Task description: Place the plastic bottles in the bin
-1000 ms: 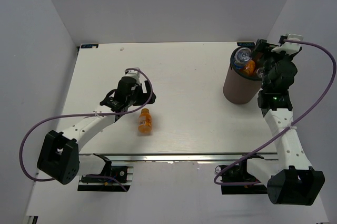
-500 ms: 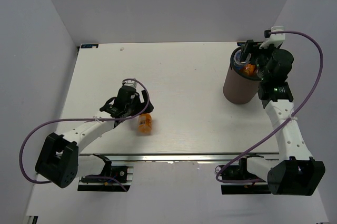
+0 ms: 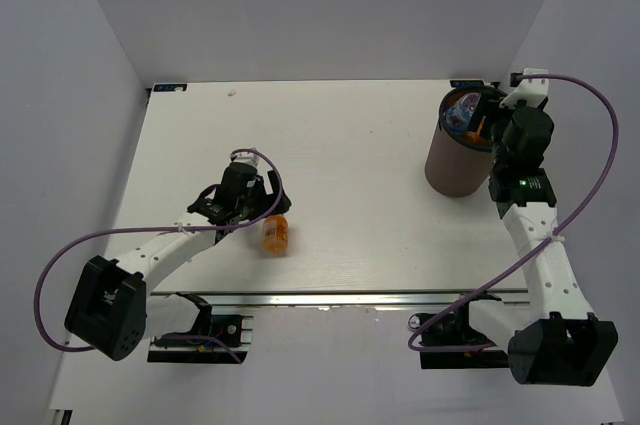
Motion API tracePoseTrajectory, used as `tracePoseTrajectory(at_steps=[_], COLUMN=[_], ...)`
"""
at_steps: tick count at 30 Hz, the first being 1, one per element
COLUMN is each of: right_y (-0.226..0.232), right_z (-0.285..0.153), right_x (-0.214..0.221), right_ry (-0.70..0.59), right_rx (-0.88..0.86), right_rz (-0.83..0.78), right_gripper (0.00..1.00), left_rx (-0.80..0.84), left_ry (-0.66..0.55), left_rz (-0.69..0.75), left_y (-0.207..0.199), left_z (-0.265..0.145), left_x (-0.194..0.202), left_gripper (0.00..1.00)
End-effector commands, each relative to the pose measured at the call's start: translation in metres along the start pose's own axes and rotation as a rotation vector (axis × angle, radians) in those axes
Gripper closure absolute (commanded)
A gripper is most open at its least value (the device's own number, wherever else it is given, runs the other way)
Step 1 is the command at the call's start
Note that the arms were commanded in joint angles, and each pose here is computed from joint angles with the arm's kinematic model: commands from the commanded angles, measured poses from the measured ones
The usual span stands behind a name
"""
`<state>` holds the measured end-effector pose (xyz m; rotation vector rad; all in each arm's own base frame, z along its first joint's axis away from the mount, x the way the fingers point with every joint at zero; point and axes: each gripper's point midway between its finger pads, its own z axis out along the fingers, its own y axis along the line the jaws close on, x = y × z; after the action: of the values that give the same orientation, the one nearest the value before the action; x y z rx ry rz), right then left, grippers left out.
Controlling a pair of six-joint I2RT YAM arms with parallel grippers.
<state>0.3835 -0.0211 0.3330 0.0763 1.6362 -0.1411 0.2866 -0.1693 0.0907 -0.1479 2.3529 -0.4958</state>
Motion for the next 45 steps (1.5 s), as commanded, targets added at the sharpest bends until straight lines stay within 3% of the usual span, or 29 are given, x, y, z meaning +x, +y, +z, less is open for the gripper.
tracePoseTrajectory(at_steps=[1, 8, 15, 23, 29, 34, 38, 41, 45], right_y=[-0.016, -0.016, 0.055, 0.103, 0.107, 0.109, 0.118, 0.13, 0.155], right_z=[-0.011, -0.029, -0.064, -0.107, -0.109, -0.109, -0.115, -0.12, -0.123], right_x=[-0.003, -0.022, -0.069, -0.087, -0.084, -0.082, -0.081, -0.077, -0.061], right_ry=[-0.002, -0.032, -0.178, -0.242, -0.233, -0.226, -0.224, -0.205, -0.157], right_rx=[0.074, 0.053, -0.384, -0.71, -0.732, -0.746, -0.803, -0.874, -0.99], right_rz=[-0.011, -0.02, -0.031, -0.039, -0.036, -0.029, -0.023, -0.009, 0.038], right_gripper=[0.26, 0.18, 0.11, 0.11, 0.11, 0.11, 0.11, 0.11, 0.11], left_rx=[0.029, 0.028, 0.004, 0.03, 0.002, 0.019, 0.026, 0.042, 0.167], left_ry=[-0.038, -0.028, 0.023, 0.124, 0.208, 0.236, 0.242, 0.183, 0.056], left_rz=[-0.009, -0.022, -0.062, -0.078, -0.108, -0.122, -0.103, -0.079, -0.049], left_y=[-0.009, -0.007, 0.002, 0.003, 0.011, 0.012, 0.008, 0.001, -0.03], left_z=[-0.007, -0.007, -0.004, -0.003, -0.008, -0.006, -0.007, -0.011, -0.017], left_x=[-0.014, -0.009, 0.011, 0.044, 0.077, 0.092, 0.089, 0.07, 0.032], left_gripper=[0.02, 0.02, 0.02, 0.02, 0.03, 0.22, 0.49, 0.57, 0.76])
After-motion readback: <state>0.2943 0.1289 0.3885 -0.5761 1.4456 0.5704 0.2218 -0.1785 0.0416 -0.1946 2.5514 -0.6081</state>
